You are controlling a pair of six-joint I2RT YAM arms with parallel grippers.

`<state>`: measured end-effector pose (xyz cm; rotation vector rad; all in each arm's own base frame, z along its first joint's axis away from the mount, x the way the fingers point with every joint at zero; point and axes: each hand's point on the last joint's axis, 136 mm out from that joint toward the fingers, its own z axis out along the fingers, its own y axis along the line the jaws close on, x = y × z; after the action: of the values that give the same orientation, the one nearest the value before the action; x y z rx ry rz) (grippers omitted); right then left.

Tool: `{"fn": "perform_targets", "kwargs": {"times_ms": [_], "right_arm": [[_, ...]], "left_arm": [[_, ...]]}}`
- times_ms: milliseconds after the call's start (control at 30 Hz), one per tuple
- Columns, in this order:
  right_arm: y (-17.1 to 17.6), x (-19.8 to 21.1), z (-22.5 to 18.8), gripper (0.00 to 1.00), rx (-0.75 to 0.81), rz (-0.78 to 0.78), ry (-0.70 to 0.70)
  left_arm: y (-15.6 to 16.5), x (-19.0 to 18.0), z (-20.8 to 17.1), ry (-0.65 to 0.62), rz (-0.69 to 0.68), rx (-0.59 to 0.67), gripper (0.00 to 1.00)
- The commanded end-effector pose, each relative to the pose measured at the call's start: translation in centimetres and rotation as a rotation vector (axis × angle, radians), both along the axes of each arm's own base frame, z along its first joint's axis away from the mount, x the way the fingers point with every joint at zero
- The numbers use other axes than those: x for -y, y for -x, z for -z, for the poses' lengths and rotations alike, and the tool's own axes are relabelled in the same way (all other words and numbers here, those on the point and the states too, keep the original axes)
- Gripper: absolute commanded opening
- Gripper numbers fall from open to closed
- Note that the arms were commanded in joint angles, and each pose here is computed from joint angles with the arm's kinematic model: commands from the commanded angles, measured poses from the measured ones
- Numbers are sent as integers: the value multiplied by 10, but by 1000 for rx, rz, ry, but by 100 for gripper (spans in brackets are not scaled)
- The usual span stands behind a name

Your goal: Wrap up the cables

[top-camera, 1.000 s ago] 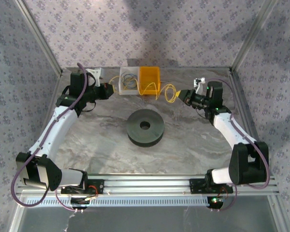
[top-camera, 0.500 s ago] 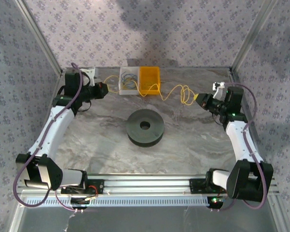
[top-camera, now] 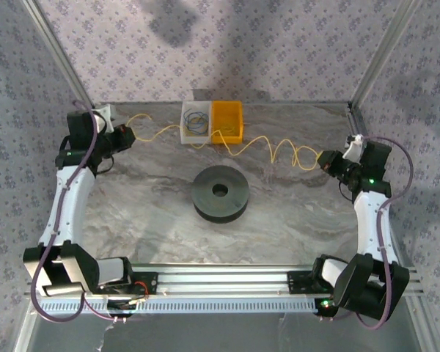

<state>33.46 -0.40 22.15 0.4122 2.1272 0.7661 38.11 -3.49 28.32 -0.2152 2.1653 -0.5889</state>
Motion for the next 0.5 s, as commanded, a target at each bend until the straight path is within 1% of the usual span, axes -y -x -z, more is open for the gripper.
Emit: {"fn": "perform_targets", "kwargs": {"times_ms": [0,167,267,367,467], "right_arm": [[5,26,2,0,-36,89,106],[12,59,13,0,-94,208,176],[13,69,15,0,-107,239,180],[10,70,16,0,-110,236,178],[2,58,12,0,-72,186,131]], "left_arm": [[3,-37,-1,-19,-140,-11,0],[7,-94,-4,10,-326,-20,0],[7,-117,-11,24,-381,-11,0],[3,-128,-19,23,-400,3,0],[-5,-120,-29,55,-350,23,0]]}}
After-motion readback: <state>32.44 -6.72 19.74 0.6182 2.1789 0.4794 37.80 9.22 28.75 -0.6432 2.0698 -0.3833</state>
